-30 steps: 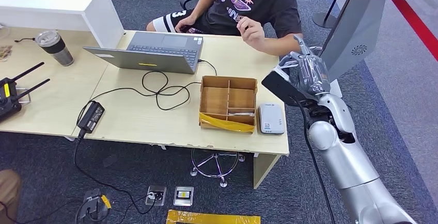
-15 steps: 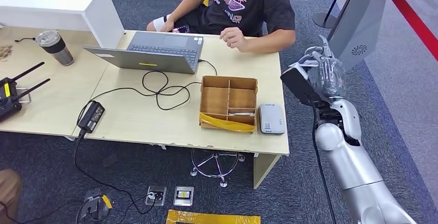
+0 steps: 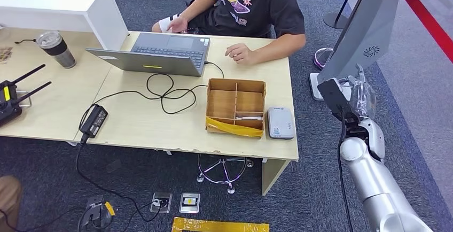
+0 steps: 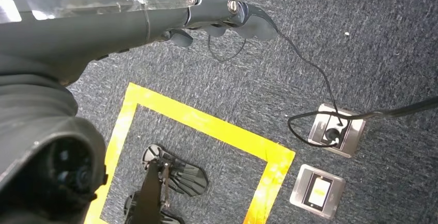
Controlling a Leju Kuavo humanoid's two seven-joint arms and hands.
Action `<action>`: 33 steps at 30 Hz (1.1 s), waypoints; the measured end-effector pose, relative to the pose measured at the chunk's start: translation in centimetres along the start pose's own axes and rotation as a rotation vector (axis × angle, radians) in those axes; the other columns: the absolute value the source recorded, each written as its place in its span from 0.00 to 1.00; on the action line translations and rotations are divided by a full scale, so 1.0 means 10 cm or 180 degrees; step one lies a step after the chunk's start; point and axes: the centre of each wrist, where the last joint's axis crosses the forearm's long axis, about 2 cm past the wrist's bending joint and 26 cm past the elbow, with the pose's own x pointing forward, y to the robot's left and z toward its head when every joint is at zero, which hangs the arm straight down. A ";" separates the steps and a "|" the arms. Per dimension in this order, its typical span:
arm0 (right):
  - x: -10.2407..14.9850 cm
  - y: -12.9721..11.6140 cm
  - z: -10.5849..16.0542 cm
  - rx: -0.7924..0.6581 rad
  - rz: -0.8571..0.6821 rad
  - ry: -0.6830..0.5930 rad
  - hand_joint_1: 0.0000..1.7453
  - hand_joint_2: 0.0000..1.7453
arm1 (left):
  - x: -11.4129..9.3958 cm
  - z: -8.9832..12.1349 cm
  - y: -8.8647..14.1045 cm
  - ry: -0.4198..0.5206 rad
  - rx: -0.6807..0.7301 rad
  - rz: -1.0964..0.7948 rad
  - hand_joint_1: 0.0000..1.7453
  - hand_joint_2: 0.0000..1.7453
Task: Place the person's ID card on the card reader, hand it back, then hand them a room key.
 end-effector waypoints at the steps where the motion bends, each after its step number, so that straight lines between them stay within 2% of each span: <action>1: -0.03 0.01 0.02 0.0010 -0.0020 0.0046 1.00 1.00 | 0.00 0.00 0.00 0.0000 0.0002 0.0001 0.00 0.00; 9: -0.16 0.10 0.12 0.0084 -0.0086 0.0247 1.00 1.00 | 0.01 0.00 0.01 -0.0002 0.0013 0.0005 0.00 0.00; 15: -0.18 0.17 0.18 0.0158 -0.0119 0.0220 1.00 1.00 | 0.01 0.00 0.01 0.0001 0.0021 0.0018 0.00 0.00; 33: 0.24 0.62 0.40 0.0661 -0.0326 -0.0028 1.00 1.00 | 0.01 0.00 0.01 0.0003 0.0016 0.0019 0.00 0.00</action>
